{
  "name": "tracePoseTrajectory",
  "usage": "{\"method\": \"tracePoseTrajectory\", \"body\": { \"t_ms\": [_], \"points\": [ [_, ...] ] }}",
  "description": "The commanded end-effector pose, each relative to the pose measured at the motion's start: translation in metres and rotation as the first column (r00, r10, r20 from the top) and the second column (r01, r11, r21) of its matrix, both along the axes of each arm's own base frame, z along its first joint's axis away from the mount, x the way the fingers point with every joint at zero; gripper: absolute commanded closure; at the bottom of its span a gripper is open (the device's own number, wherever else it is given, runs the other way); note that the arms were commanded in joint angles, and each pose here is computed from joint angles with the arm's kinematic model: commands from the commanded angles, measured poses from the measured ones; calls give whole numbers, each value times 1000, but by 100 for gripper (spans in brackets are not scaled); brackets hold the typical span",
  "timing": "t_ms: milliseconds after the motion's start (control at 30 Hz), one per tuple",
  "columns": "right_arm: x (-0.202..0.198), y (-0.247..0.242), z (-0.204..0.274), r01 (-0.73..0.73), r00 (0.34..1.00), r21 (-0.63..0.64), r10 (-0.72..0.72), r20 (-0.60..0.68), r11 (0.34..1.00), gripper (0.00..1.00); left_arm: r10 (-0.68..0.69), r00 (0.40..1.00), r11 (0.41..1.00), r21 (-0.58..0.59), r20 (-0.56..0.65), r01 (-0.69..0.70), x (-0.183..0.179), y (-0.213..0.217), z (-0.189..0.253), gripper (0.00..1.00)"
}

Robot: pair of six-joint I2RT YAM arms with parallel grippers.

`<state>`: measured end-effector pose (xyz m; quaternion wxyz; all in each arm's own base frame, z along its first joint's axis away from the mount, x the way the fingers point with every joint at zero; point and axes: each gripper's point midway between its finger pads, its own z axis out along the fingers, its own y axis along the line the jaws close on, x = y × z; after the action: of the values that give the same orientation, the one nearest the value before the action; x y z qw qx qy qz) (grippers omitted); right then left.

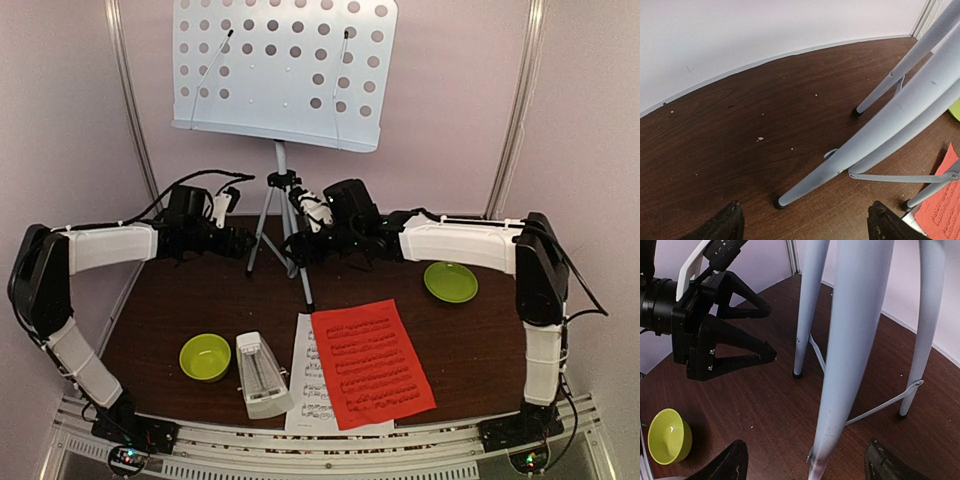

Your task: Set up the instrument practice props

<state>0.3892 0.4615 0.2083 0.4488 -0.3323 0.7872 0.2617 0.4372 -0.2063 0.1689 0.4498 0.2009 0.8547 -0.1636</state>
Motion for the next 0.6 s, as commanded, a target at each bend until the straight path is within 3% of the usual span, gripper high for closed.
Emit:
{"method": "tracePoseTrajectory", "body": {
  "t_ms": [0, 233, 433, 567],
  "points": [
    [5, 0, -6, 13, 1000, -14, -13, 5, 1000, 26, -67, 993, 995, -64, 92, 73, 19, -21, 22, 13],
    [11, 1, -27, 14, 999, -7, -14, -32, 1000, 43, -154, 983, 987, -36, 102, 158, 36, -39, 15, 20],
    [14, 0, -29, 24, 999, -10, -24, -31, 1000, 49, -224, 963, 974, -5, 150, 227, 49, -52, 26, 24],
    [17, -5, -24, 39, 999, -19, -39, -17, 999, 55, -256, 952, 965, -11, 166, 261, 53, -59, 32, 35]
  ]
}}
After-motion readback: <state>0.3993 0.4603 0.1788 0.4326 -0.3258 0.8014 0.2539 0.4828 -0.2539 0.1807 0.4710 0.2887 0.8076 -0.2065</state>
